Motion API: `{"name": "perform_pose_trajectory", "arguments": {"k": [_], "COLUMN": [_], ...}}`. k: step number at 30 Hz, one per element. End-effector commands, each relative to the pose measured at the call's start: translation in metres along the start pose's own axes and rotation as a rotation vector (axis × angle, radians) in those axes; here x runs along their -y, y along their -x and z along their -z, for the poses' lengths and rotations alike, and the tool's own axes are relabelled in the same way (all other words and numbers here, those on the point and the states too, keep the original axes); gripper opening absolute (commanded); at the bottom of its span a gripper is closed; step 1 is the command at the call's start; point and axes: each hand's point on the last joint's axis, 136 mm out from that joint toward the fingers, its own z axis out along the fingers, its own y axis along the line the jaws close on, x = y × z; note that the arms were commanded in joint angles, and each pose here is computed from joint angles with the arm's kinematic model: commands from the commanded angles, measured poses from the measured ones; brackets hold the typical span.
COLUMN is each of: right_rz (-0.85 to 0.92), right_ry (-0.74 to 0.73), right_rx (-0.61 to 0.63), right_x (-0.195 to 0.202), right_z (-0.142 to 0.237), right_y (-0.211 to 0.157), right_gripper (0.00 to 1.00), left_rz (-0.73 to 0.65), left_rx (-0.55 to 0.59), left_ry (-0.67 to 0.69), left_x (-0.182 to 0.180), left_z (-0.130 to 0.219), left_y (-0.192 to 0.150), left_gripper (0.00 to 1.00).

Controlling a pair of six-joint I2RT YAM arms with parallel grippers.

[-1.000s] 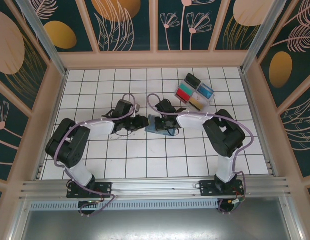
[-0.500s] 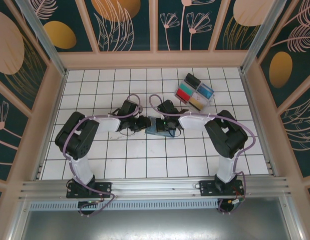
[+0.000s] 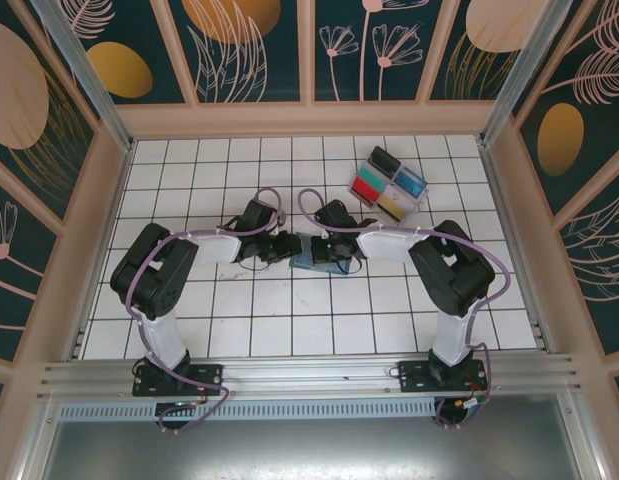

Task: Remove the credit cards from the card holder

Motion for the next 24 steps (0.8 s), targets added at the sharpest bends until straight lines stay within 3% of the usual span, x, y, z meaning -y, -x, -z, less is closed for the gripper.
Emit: {"name": "perform_pose_trajectory", "arguments": {"k": [1, 11, 17, 22, 24], "right_rz": [-0.025, -0.029, -0.029, -0.029, -0.037], "right_ry": [-0.030, -0.028, -0.020, 0.046, 0.096], "right_rx": [-0.102, -0.110, -0.107, -0.073, -0.036], "right_x": [0.015, 0.015, 0.013, 0.001, -0.007], "right_z": [-0.005, -0.008, -0.007, 0.003, 0.013], "right_y": [-0.032, -0.034, -0.032, -0.020, -0.009], "right_gripper": [0.08, 0.09, 0.08, 0.09, 0.09], "left_rz": [-0.039, -0.044, -0.072, -0.080, -0.083], "left_rx": [0.030, 0.016, 0.025, -0.008, -0.022], "left_ry": [-0.015, -0.072, -0.121, -0.145, -0.138], "left_x": [0.012, 0.019, 0.032, 0.033, 0.029], "left_z": [0.009, 0.007, 0.013, 0.012, 0.010], "left_y": [0.009, 0.005, 0.008, -0.001, -0.004], "left_gripper": [0.23, 0.22, 0.13, 0.12, 0.05]}}
